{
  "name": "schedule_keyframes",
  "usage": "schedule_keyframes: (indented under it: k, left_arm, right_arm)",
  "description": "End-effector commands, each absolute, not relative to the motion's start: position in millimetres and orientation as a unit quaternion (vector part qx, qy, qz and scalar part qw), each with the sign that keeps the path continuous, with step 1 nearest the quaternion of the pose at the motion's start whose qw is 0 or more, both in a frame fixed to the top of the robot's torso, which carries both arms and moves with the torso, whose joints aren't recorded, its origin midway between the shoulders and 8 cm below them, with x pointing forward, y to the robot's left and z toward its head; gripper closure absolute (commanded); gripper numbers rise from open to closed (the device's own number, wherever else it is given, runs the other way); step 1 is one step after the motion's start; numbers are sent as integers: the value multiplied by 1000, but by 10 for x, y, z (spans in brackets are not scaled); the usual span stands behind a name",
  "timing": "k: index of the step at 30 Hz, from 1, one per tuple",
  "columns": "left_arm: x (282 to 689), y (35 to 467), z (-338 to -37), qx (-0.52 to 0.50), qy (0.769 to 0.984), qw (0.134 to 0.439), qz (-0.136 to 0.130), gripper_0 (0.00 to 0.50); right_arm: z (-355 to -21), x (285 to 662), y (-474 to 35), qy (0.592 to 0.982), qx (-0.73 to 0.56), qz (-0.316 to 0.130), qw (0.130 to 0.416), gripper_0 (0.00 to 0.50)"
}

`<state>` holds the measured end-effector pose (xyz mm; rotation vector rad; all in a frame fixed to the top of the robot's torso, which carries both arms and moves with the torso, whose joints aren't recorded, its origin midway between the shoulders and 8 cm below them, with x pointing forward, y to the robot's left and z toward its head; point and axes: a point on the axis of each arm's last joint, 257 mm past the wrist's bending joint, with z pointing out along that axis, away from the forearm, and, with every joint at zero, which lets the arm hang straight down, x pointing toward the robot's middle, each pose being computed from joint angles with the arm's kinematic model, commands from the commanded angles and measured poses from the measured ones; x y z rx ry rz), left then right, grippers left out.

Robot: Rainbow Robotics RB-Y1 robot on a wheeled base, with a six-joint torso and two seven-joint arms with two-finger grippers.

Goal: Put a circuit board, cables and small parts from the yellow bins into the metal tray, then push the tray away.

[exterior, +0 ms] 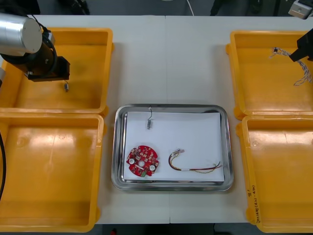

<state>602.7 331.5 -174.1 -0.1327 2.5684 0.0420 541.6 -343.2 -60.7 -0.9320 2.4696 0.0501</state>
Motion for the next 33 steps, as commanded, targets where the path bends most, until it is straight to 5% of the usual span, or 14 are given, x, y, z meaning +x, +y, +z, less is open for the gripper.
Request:
schedule_keyframes:
  k: [1,16,21,33]
  left_arm:
    - [6175,3307,-1524,-9,952,303,32,0]
    - [6171,3143,-1861,-10,957,290,4,0]
    - [6162,3146,-1923,-7,957,291,1,0]
    - [6130,3139,-2053,3,958,286,8,0]
  right_arm:
    - [-467,5322,-3436,902,-347,-18,257,500]
    - [-582,4856,-2167,845,-468,-32,256,500]
    - [-770,4628,-1800,821,-518,-19,239,500]
    - [-1053,4431,-1135,753,-607,-29,252,500]
